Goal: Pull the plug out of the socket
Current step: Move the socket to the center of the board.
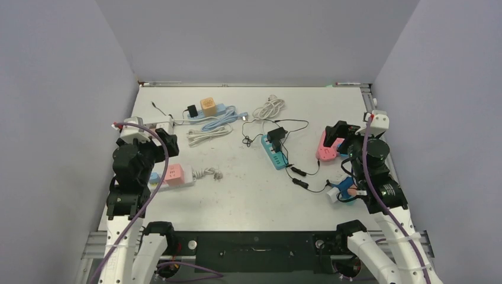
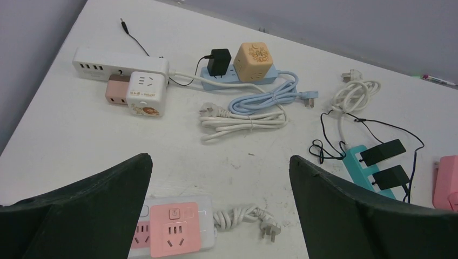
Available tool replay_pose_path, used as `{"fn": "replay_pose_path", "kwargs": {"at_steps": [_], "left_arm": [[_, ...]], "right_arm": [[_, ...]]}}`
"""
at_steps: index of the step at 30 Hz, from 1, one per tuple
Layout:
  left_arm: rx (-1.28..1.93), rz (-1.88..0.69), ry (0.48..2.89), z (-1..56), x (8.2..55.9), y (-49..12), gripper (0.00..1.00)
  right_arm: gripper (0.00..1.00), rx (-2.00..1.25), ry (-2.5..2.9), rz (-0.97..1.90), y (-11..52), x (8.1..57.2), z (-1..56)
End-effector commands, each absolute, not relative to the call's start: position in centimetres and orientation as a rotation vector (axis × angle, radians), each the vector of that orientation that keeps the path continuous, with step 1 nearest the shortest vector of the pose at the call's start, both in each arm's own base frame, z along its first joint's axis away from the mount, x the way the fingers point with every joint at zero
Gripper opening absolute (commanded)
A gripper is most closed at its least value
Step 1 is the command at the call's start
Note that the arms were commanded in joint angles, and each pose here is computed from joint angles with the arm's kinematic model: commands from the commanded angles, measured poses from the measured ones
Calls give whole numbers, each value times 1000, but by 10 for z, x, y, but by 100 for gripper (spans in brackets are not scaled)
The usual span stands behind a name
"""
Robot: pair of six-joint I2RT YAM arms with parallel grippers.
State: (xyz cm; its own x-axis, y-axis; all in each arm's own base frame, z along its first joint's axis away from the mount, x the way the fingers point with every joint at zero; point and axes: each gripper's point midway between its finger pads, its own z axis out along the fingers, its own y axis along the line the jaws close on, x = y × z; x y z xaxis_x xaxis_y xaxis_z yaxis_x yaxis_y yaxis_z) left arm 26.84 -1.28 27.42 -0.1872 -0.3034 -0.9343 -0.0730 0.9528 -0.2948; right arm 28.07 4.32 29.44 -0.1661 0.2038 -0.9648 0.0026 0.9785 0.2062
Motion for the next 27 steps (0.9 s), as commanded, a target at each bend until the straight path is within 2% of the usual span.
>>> {"fn": "replay_pose_path", "kwargs": {"at_steps": [1, 11, 17, 24, 27], "left_arm": [[-299, -204, 1726, 286, 273, -9, 96], [-253, -188, 1811, 262, 278, -18, 96], [-109, -282, 1905, 270, 304, -61, 96], [-2, -710, 1814, 319, 338, -133, 96], [9, -781, 1841, 308, 351, -141, 96]], "right_arm": [[90, 144, 1722, 181, 44, 284, 297], [90, 73, 1759, 260, 62, 282, 290], [90, 7, 1950, 374, 94, 288, 237], [90, -59, 2183, 300, 132, 277, 163], [92, -162, 2217, 257, 163, 263, 141]]}}
